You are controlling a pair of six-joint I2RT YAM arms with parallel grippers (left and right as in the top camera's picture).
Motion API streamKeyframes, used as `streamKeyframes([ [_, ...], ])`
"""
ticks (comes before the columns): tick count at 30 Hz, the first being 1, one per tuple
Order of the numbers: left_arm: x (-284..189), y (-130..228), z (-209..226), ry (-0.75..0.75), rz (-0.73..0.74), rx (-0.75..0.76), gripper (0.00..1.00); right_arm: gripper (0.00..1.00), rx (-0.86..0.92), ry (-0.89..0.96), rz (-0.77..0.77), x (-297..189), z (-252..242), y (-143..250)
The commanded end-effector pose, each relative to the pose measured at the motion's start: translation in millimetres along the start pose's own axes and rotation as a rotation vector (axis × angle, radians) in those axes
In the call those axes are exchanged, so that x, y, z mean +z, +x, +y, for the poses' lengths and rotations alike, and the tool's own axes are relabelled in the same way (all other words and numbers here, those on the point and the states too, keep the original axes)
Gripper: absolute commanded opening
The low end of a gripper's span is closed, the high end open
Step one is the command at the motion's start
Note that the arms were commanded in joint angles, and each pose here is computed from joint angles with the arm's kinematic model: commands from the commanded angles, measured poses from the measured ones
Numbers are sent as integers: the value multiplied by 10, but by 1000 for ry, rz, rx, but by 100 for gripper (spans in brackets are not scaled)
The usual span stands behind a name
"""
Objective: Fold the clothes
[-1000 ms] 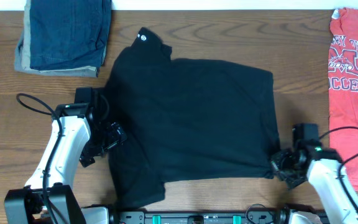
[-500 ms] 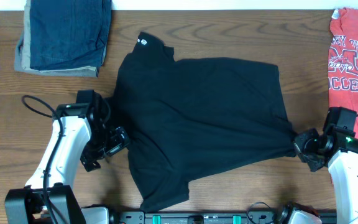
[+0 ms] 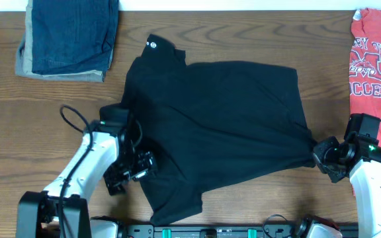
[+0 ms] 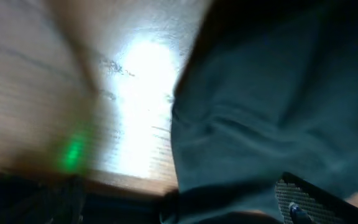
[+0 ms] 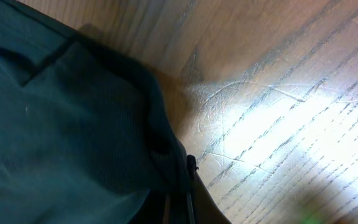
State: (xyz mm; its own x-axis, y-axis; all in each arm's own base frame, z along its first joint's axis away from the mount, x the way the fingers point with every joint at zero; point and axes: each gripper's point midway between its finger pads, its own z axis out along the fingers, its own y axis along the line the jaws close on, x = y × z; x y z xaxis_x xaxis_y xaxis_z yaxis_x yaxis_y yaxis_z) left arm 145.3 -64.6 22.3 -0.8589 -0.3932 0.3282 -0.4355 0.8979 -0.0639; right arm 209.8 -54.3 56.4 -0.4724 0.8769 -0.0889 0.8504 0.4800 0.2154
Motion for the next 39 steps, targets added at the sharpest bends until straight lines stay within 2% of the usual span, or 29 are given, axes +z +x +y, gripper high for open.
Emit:
streamKeyframes([
  [1, 158, 109, 7, 8, 33, -14, 98, 4, -12, 0, -23, -45, 17, -82],
  [6, 312, 80, -148, 68, -2, 47, 98, 4, -12, -7, -18, -45, 29, -73],
  [10, 379, 40, -221, 86, -35, 24, 100, 4, -16, -19, -6, -45, 49, -52],
  [12, 393, 9, -249, 93, -54, 30, 96, 5, -21, -18, -5, -45, 47, -48],
  [14, 396, -4, -250, 91, -61, 17, 91, 4, -24, -17, -3, -45, 43, -44],
  [18, 396, -7, -246, 89, -63, 18, 71, 5, -27, -13, 1, -44, 34, -33],
  [27, 401, -49, -188, 56, -88, 16, 49, 5, -26, -21, 11, -45, 46, -16],
  [28, 401, -60, -177, 50, -94, 16, 44, 5, -27, -23, 13, -45, 51, -12],
  [32, 401, -55, -178, 51, -92, 15, 10, 5, -30, -30, 22, -45, 61, 5],
  [33, 401, -50, -173, 49, -90, 14, 6, 5, -30, -29, 23, -45, 58, 7],
  [39, 331, 1, -162, 34, -68, 14, 6, 5, -36, -20, 30, -45, 38, 25],
])
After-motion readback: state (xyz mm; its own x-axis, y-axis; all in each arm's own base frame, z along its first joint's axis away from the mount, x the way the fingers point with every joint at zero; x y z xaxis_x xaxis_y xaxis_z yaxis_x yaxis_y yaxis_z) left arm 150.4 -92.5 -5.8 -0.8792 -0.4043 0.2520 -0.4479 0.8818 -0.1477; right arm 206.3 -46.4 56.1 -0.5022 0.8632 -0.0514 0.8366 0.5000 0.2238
